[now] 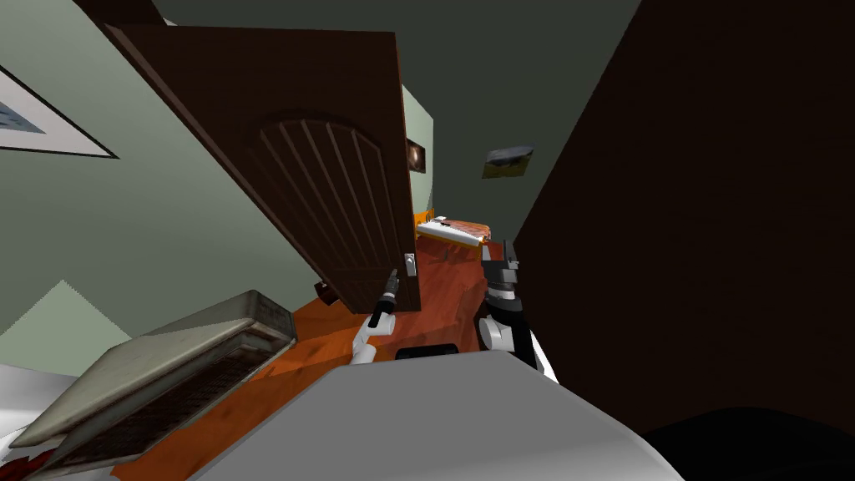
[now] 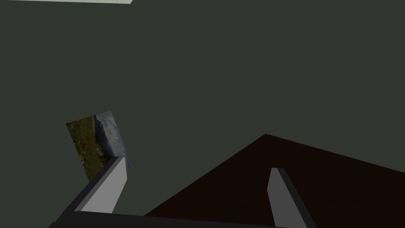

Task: Push the door open

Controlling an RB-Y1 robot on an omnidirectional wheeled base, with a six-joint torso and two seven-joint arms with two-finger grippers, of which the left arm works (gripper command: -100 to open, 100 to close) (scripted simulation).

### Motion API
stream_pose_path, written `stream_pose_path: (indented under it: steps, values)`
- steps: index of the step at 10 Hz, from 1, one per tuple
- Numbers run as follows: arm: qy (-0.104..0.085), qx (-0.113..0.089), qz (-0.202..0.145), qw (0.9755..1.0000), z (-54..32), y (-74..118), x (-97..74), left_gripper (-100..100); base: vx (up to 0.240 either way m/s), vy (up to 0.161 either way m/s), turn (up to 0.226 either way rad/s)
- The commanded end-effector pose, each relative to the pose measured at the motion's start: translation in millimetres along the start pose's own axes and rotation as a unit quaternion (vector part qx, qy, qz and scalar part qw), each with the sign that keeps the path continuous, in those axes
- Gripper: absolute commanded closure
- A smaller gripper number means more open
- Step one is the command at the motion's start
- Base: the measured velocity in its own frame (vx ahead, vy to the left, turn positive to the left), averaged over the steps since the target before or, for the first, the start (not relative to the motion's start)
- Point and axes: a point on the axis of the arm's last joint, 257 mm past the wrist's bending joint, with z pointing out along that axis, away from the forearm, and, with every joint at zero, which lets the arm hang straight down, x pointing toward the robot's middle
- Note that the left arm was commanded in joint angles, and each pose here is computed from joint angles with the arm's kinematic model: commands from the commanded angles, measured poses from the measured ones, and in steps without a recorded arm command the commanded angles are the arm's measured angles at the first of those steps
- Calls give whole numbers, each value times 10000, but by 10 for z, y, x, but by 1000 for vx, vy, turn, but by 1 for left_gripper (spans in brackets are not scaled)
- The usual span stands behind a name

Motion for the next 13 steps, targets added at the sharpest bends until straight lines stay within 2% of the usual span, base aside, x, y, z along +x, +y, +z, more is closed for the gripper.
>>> stream_pose_path:
  steps: [1,2,4,8,10,13]
  values:
    - [26,6,-120,9999,-3,10,141,-100,-172,-46,13]
    - [37,14,-221,9997,-4,-7,238,-100,-142,-92,18]
    - [22,4,-14,10000,1,38,78,-100,-3,-5,-5]
    - [-12,26,143,9999,21,39,-50,-100,205,17,-21]
    - [-30,43,86,9999,36,27,-12,-100,237,-55,-14]
    - [-53,73,-157,9998,62,-7,165,-100,169,-69,-12]
